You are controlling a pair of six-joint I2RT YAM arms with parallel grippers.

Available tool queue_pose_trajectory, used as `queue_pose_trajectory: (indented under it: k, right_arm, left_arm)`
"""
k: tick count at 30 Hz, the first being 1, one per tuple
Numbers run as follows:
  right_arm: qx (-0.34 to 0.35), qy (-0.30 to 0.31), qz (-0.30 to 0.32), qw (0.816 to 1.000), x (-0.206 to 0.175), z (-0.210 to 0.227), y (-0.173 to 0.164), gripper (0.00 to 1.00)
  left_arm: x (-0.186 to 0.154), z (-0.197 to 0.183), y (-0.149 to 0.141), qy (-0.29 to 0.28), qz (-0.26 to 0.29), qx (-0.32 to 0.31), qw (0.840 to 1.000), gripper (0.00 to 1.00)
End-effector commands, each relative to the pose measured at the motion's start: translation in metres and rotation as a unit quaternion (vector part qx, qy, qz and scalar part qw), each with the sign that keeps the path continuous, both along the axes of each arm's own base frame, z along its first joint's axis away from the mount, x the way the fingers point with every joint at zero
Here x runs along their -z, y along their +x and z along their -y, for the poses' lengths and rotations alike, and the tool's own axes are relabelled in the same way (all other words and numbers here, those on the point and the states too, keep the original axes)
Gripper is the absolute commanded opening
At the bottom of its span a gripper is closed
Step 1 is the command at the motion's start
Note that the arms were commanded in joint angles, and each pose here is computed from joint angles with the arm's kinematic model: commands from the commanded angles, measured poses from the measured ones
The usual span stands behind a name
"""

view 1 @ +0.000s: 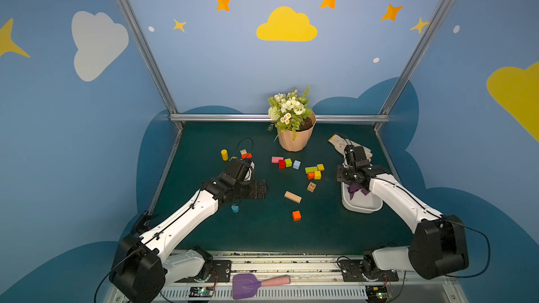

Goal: Pick purple bricks into the storage bin
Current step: Place the building block in the storage box.

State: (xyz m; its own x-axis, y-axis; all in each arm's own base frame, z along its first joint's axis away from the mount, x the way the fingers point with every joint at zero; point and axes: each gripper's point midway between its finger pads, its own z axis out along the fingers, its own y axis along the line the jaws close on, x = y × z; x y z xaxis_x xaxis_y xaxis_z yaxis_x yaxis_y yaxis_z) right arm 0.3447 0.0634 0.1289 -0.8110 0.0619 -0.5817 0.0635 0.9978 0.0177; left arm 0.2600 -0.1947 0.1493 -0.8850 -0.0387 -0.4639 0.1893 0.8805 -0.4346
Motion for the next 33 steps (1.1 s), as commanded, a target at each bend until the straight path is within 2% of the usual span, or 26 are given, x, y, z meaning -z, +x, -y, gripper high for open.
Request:
queue_pose_trajectory:
  k: [1, 7, 13, 23, 33]
  right_arm:
    - [0.064, -0.004, 0.009, 0.998, -0.004, 0.028, -0.007, 0.31]
    - [0.130, 0.011, 0.015, 0.991, -0.005, 0.060, -0.013, 0.31]
    - [0.170, 0.008, 0.005, 0.985, 0.001, 0.083, -0.020, 0.30]
    - [0.214, 0.026, -0.024, 0.976, 0.023, 0.102, -0.030, 0.30]
    - [0.229, 0.032, -0.053, 0.971, 0.042, 0.106, -0.035, 0.30]
  left_arm:
    - [-0.007, 0.000, 0.001, 0.009, 0.043, 0.014, 0.999, 1.00]
    - [-0.012, 0.004, -0.002, 0.011, 0.073, 0.028, 0.997, 1.00]
    - [-0.009, 0.006, -0.005, 0.019, 0.069, 0.036, 0.997, 1.00]
    - [-0.003, 0.011, -0.009, 0.022, 0.055, 0.049, 0.997, 1.00]
    - [0.000, 0.013, -0.010, 0.023, 0.047, 0.055, 0.997, 1.00]
